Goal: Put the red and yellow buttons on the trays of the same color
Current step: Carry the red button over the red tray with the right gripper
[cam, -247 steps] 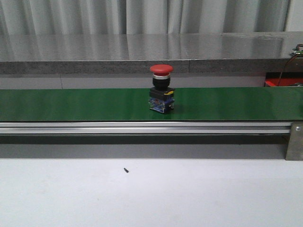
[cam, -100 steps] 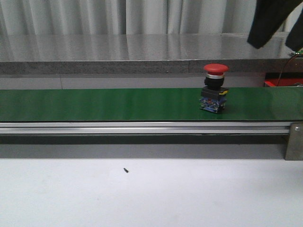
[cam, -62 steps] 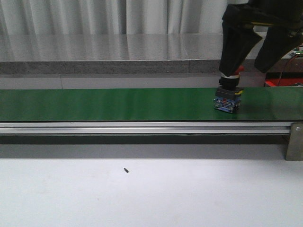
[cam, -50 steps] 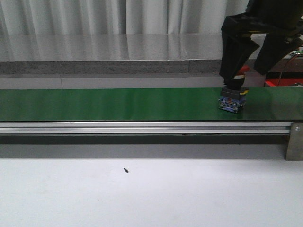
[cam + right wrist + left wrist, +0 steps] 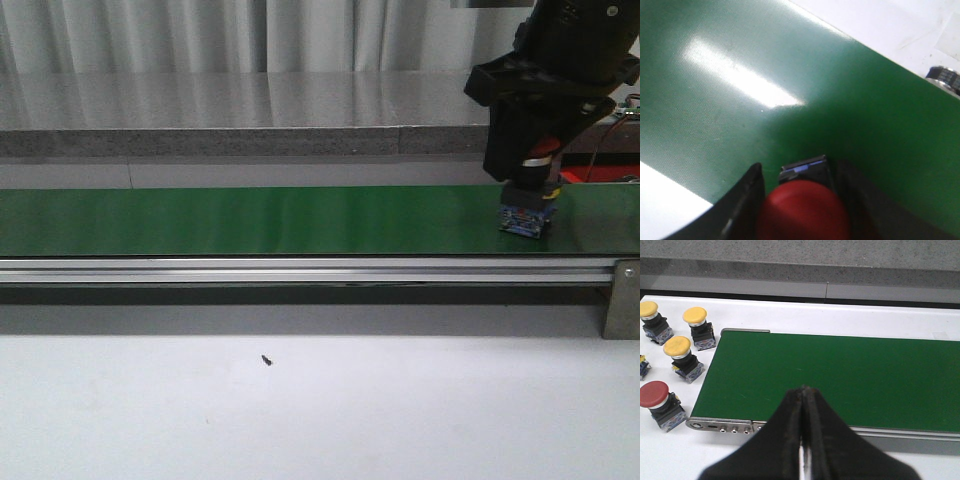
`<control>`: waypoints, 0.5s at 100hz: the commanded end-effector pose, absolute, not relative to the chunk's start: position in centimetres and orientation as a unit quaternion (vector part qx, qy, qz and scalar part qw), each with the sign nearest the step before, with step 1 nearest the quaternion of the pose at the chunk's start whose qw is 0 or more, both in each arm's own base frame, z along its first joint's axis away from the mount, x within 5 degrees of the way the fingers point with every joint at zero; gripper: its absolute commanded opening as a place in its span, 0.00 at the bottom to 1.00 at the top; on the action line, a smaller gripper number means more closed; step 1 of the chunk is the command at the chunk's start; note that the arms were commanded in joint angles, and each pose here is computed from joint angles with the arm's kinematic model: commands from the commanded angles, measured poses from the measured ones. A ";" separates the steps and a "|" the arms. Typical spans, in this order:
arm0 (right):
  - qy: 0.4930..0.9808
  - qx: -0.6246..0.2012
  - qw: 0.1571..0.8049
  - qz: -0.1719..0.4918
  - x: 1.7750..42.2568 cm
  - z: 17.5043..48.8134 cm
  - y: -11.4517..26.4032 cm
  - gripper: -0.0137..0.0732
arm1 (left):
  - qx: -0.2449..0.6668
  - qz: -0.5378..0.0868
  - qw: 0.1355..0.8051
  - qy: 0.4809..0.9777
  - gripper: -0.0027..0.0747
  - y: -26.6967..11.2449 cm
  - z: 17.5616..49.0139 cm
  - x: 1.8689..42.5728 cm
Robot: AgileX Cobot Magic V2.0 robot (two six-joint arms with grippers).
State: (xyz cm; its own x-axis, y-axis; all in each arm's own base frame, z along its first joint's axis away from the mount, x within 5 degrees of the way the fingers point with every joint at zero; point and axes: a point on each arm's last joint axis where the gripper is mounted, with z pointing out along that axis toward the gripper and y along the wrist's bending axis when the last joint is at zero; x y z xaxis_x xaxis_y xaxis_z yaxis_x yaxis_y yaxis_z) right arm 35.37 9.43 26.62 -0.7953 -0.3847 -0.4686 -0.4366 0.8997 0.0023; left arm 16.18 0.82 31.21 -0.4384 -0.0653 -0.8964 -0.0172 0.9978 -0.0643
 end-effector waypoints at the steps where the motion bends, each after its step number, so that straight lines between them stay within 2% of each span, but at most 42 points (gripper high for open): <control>1: 0.939 -0.213 0.265 0.053 35.1 28.8 9.1 0.38 | -0.032 -0.022 0.569 0.821 0.01 0.9 32.7 16.4; 22: 0.946 -0.193 0.256 0.053 35.2 29.7 8.3 0.38 | -0.032 -0.022 0.569 0.821 0.01 0.9 32.7 16.4; 34: 0.944 -0.174 0.276 0.050 36.0 32.5 6.9 0.38 | -0.032 -0.022 0.569 0.821 0.01 0.9 32.7 16.4; 50: 0.937 -0.122 0.326 0.034 37.0 36.7 2.8 0.38 | -0.032 -0.022 0.569 0.821 0.01 0.9 32.7 16.4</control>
